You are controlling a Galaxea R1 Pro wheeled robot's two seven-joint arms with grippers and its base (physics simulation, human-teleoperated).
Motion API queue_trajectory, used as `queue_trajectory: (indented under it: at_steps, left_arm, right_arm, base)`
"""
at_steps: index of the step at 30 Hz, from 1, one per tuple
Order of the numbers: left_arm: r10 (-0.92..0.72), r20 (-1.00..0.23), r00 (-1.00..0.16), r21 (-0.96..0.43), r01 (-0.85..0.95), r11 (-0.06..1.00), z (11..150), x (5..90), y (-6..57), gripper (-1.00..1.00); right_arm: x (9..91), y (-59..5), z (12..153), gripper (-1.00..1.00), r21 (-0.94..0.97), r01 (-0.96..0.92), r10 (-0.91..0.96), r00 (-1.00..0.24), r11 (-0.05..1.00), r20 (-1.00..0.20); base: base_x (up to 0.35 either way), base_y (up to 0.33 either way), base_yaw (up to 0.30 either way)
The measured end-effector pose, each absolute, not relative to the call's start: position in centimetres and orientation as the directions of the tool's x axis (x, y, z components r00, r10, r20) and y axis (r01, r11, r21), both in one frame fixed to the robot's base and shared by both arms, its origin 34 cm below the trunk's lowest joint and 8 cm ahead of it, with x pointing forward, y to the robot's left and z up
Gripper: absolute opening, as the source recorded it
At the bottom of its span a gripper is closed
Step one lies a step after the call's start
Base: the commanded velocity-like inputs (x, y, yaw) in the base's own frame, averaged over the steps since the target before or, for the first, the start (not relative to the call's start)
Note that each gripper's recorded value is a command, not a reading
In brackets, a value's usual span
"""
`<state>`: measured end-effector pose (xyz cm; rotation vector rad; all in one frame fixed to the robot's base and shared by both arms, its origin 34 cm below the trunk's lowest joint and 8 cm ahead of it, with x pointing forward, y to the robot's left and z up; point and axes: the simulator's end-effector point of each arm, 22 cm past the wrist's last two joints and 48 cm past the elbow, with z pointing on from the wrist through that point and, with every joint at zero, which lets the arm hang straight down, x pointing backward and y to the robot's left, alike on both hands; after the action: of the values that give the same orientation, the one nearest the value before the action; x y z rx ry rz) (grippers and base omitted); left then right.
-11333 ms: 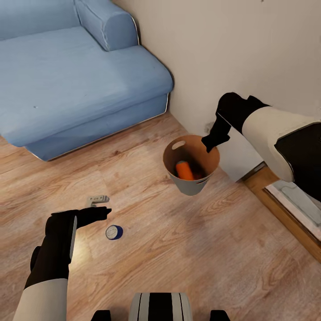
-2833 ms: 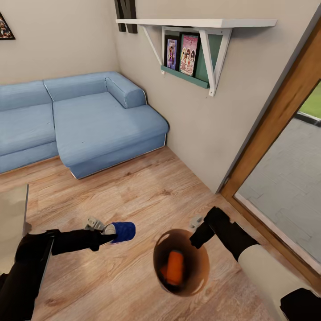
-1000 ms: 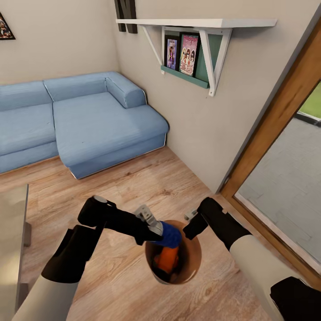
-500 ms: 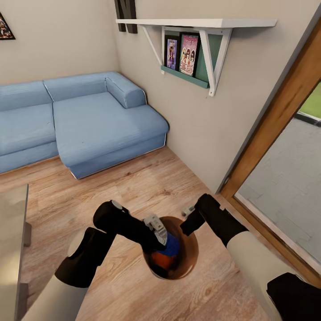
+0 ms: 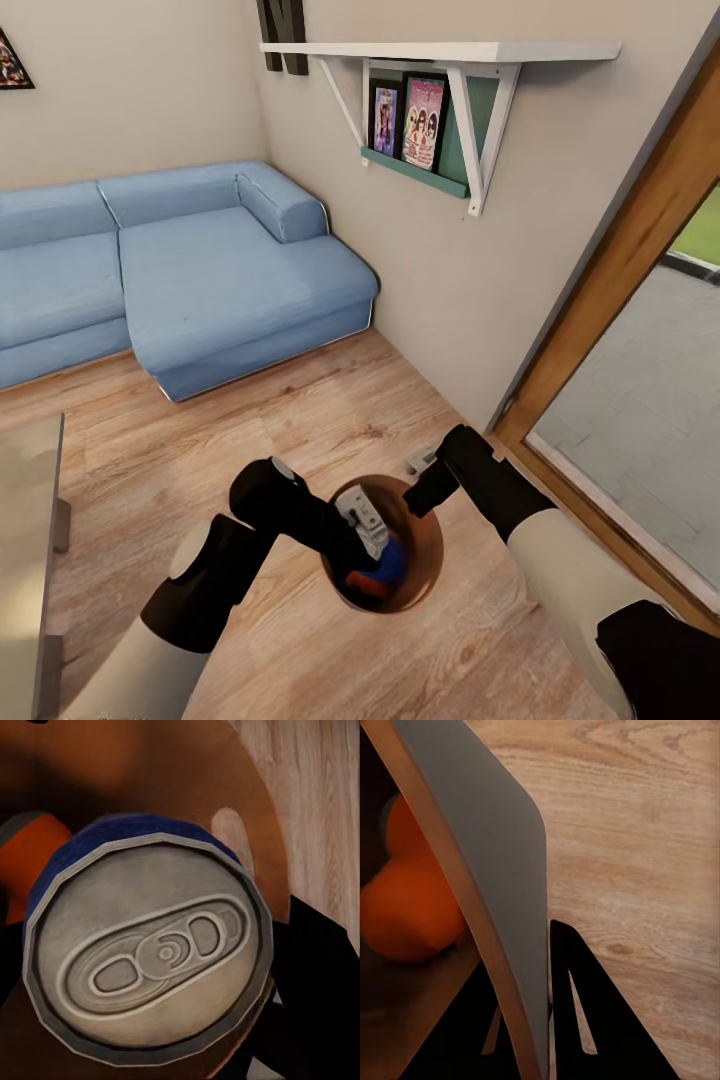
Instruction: Put the three can of soda from the living room inside the tash can in the kitchen.
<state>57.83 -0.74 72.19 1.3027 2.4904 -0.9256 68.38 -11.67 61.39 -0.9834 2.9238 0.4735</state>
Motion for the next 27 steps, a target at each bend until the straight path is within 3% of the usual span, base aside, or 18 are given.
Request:
queue_trajectory:
  at_steps: [10, 27]
  left_arm:
    - [0.699, -0.391, -0.598, -0.363, 0.799, 0.48, 69.9, 58.8, 0.2, -1.0]
    - [0.72, -0.345, -0.603, -0.348, 0.794, 0.498, 67.9, 58.3, 0.7, -1.0]
  right_arm:
    - [68.4, -11.7, 61.4, -1.0, 0.277, -0.594, -0.587, -0.801, 0.755, -0.115]
    - [68.4, -11.1, 61.5, -1.0, 0.28, -0.599, -0.592, -0.797, 0.75, -0.121]
  base:
    - [0.0, 0.0, 0.0]
    - [0.0, 0.0, 0.0]
